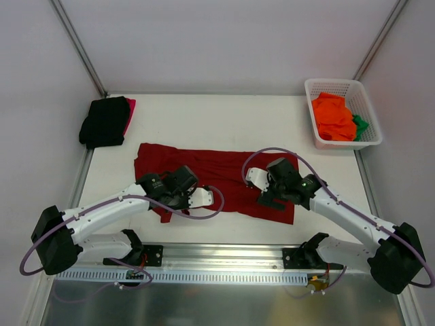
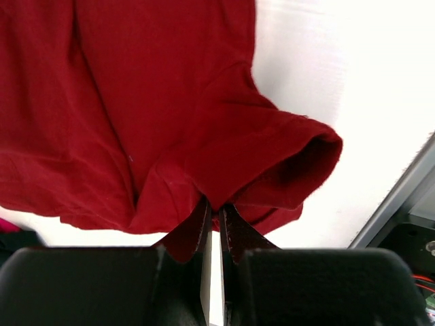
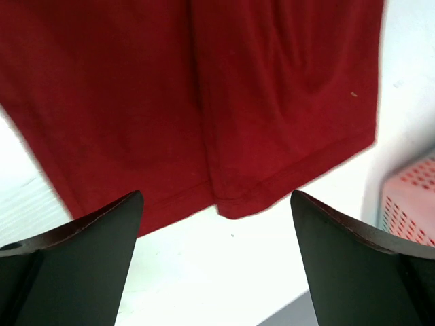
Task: Fold and stack the t-shirts
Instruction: Fold the tshirt
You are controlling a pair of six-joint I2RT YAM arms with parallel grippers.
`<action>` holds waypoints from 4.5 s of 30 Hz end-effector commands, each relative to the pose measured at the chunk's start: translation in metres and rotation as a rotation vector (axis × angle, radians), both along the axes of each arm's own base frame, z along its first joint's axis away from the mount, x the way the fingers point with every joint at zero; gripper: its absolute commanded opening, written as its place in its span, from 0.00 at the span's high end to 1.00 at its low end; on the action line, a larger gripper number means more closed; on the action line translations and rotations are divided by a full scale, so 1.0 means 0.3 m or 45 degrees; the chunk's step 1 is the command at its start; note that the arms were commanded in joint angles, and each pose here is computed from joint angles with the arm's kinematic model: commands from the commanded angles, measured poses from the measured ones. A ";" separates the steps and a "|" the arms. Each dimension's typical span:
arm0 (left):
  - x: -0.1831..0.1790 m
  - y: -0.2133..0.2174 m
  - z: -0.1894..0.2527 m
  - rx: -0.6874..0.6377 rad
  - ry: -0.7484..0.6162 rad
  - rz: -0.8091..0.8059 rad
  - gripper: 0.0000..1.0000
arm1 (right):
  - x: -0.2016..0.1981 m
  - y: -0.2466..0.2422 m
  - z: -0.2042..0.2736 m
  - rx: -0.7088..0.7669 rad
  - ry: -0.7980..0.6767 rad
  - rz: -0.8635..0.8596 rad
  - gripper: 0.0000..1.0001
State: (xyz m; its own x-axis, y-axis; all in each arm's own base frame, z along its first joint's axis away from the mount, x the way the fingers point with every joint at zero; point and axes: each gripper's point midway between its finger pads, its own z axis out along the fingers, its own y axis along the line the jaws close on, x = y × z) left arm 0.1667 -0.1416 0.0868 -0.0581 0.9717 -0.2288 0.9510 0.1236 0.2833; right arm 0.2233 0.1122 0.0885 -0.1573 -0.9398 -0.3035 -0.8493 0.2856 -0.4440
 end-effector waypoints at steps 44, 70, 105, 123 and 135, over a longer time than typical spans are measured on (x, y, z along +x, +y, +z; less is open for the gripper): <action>0.059 0.048 -0.044 0.022 0.005 0.055 1.00 | -0.186 0.069 -0.223 -0.553 0.061 0.418 0.23; 0.165 0.107 0.080 -0.038 -0.166 0.155 1.00 | -0.047 -0.010 -0.050 -0.324 0.041 0.162 1.00; 0.439 0.151 0.160 -0.128 -0.290 0.269 1.00 | 0.289 0.039 0.064 -0.151 -0.166 -0.069 1.00; 0.622 0.231 0.119 -0.207 -0.300 0.398 1.00 | 0.443 0.037 0.026 -0.137 -0.169 -0.112 1.00; 0.685 0.203 0.068 -0.226 -0.253 0.422 1.00 | 0.446 -0.009 -0.041 -0.193 -0.122 -0.134 1.00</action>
State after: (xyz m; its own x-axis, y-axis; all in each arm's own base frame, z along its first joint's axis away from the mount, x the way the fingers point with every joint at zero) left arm 0.3594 -0.0743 0.0972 -0.3133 0.8668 -0.3880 0.7911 0.4642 0.3984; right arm 0.3460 0.1107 0.0690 -0.2327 -0.9578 -0.1687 -0.7903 0.2873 -0.5412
